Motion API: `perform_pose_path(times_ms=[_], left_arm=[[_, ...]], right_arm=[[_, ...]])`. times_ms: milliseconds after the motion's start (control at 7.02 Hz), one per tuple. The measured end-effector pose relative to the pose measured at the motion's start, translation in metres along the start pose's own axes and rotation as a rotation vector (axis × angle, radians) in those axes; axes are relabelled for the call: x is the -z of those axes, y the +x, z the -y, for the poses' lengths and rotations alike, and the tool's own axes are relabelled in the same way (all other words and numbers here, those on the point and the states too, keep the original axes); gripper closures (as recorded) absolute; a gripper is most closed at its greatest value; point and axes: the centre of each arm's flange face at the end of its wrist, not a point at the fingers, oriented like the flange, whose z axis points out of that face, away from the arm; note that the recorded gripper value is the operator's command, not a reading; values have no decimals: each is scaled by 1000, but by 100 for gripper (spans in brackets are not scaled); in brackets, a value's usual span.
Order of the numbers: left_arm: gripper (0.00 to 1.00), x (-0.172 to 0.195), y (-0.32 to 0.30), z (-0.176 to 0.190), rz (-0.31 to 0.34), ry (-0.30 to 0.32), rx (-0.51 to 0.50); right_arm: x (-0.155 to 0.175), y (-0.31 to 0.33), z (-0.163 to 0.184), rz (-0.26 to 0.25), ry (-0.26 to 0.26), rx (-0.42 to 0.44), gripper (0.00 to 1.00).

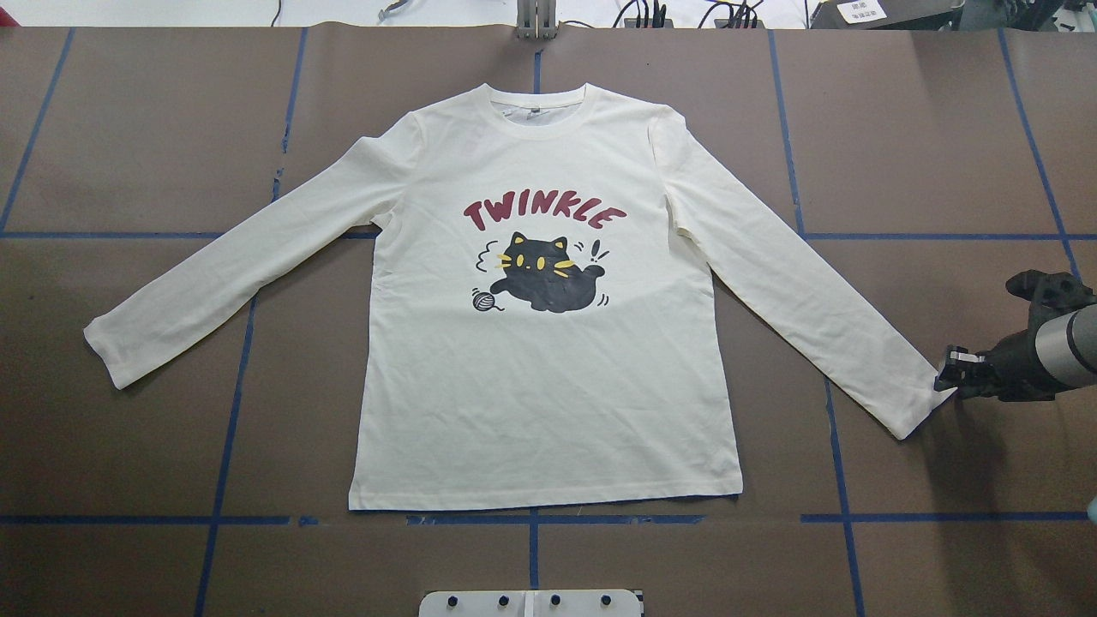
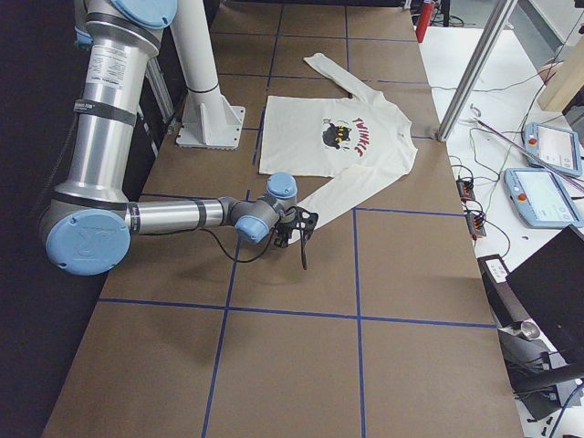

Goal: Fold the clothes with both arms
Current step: 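Move the right gripper to the cuff of the sleeve nearest it and grasp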

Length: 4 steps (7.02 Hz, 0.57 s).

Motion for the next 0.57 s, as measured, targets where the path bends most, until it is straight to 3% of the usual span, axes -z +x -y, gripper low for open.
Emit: perform_pose_path(times_ms=[285,570], left_arm=[[0,0,0,0,0,-1,1],[0,1,1,0,0,2,-3]], right_arm=[[4,-3,0,9,0,2,100],[42,-34,3,89,0,8,100]])
